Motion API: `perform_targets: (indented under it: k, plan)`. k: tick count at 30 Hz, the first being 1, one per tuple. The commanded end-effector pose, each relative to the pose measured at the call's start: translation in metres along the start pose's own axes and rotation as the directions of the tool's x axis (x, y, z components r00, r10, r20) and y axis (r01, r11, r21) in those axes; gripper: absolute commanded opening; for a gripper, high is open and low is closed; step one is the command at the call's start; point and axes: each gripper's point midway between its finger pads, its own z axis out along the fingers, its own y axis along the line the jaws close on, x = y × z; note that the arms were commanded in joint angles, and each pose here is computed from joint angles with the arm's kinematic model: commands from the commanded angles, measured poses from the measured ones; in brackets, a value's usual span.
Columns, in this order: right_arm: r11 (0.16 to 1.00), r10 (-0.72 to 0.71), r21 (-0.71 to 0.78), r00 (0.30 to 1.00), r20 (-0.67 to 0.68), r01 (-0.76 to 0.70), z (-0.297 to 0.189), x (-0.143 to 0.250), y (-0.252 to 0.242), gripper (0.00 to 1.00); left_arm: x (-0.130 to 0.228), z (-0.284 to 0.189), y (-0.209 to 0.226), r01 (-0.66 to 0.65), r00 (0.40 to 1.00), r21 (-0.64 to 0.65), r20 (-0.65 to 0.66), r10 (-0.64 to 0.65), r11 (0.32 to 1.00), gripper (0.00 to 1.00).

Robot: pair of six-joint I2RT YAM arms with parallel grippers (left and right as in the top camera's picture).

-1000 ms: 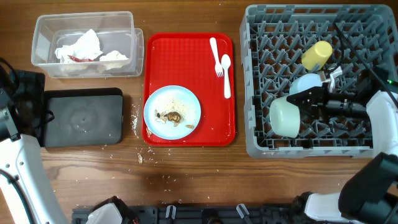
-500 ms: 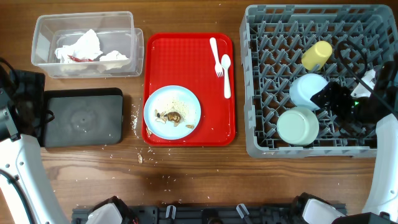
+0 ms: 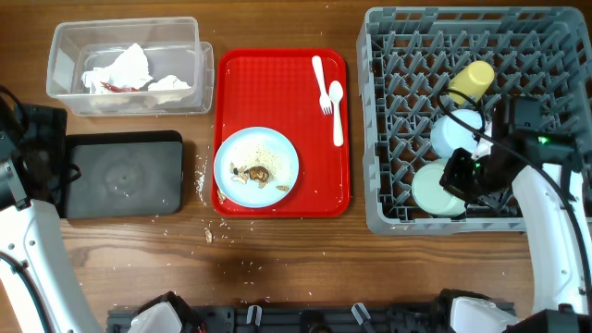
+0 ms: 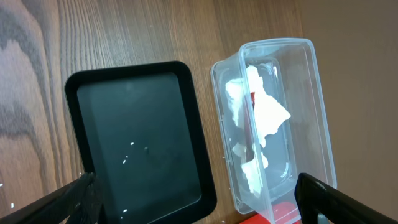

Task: Sort waste into correct bins and load items into the dishwasher rack
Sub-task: 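Lower the green bowl into the rack with the right gripper and release, then reach the right gripper to the white spoon on the red tray and grasp it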

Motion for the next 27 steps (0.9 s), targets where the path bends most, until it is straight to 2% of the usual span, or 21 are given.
perform_targets:
  k: [1, 4, 8, 11, 14, 17, 19, 21, 23, 24, 25, 26, 27]
  plan:
    - [0.998, 0.034, 0.049, 0.999, 0.041, -0.036, 0.004, -0.01, -0.007, 0.04, -0.002, 0.0, 0.002, -0.015, 1.0, -0.002, 0.006, 0.015, 1.0, 1.0]
    - [0.997, 0.061, 0.046, 0.995, 0.08, -0.064, 0.004, -0.02, -0.006, 0.04, -0.002, 0.0, 0.002, -0.015, 1.0, -0.003, 0.006, 0.015, 1.0, 1.0]
    - [0.995, 0.078, 0.056, 0.995, 0.069, -0.082, 0.012, -0.024, -0.007, 0.04, -0.002, 0.0, 0.002, -0.015, 1.0, -0.002, 0.006, 0.015, 1.0, 1.0]
    - [0.967, 0.152, 0.19, 0.982, 0.115, -0.172, 0.017, -0.033, -0.032, 0.04, -0.002, 0.0, 0.002, -0.015, 1.0, -0.003, 0.006, 0.015, 1.0, 1.0]
    - [0.953, 0.18, 0.22, 0.974, 0.135, -0.207, 0.016, -0.035, -0.038, 0.04, -0.002, 0.0, 0.002, -0.015, 1.0, -0.002, 0.006, 0.015, 1.0, 1.0]
    - [0.911, 0.227, 0.294, 0.946, 0.23, -0.29, -0.002, -0.042, -0.054, 0.05, -0.002, 0.0, 0.002, -0.015, 1.0, -0.003, 0.006, 0.015, 1.0, 1.0]
    - [0.92, 0.217, 0.269, 0.943, 0.252, -0.284, -0.017, -0.045, -0.049, 0.04, -0.002, 0.0, 0.002, -0.015, 1.0, -0.003, 0.006, 0.015, 1.0, 1.0]
    - [0.985, 0.107, 0.11, 0.966, 0.235, -0.136, -0.034, -0.048, -0.011, 0.04, -0.002, 0.0, 0.002, -0.015, 1.0, -0.003, 0.006, 0.015, 1.0, 1.0]
    - [0.992, -0.041, -0.104, 0.963, 0.267, 0.071, -0.058, -0.05, 0.039, 0.12, -0.002, 0.0, 0.002, -0.015, 1.0, -0.003, 0.006, 0.015, 1.0, 1.0]
    - [0.951, -0.133, -0.229, 0.942, 0.309, 0.209, -0.073, -0.048, 0.07, 0.23, -0.002, 0.0, 0.002, -0.015, 1.0, -0.002, 0.006, 0.015, 1.0, 1.0]
    - [0.873, -0.209, -0.349, 0.908, 0.362, 0.34, -0.09, -0.042, 0.102, 0.45, -0.002, 0.0, 0.002, -0.015, 1.0, -0.003, 0.006, 0.015, 1.0, 1.0]
    - [0.79, -0.252, -0.432, 0.872, 0.419, 0.436, -0.107, -0.036, 0.129, 0.74, -0.002, 0.0, 0.002, -0.015, 1.0, -0.003, 0.006, 0.015, 1.0, 1.0]
    - [0.741, -0.271, -0.46, 0.845, 0.461, 0.489, -0.116, -0.035, 0.146, 0.84, -0.002, 0.0, 0.002, -0.015, 1.0, -0.003, 0.006, 0.015, 1.0, 1.0]
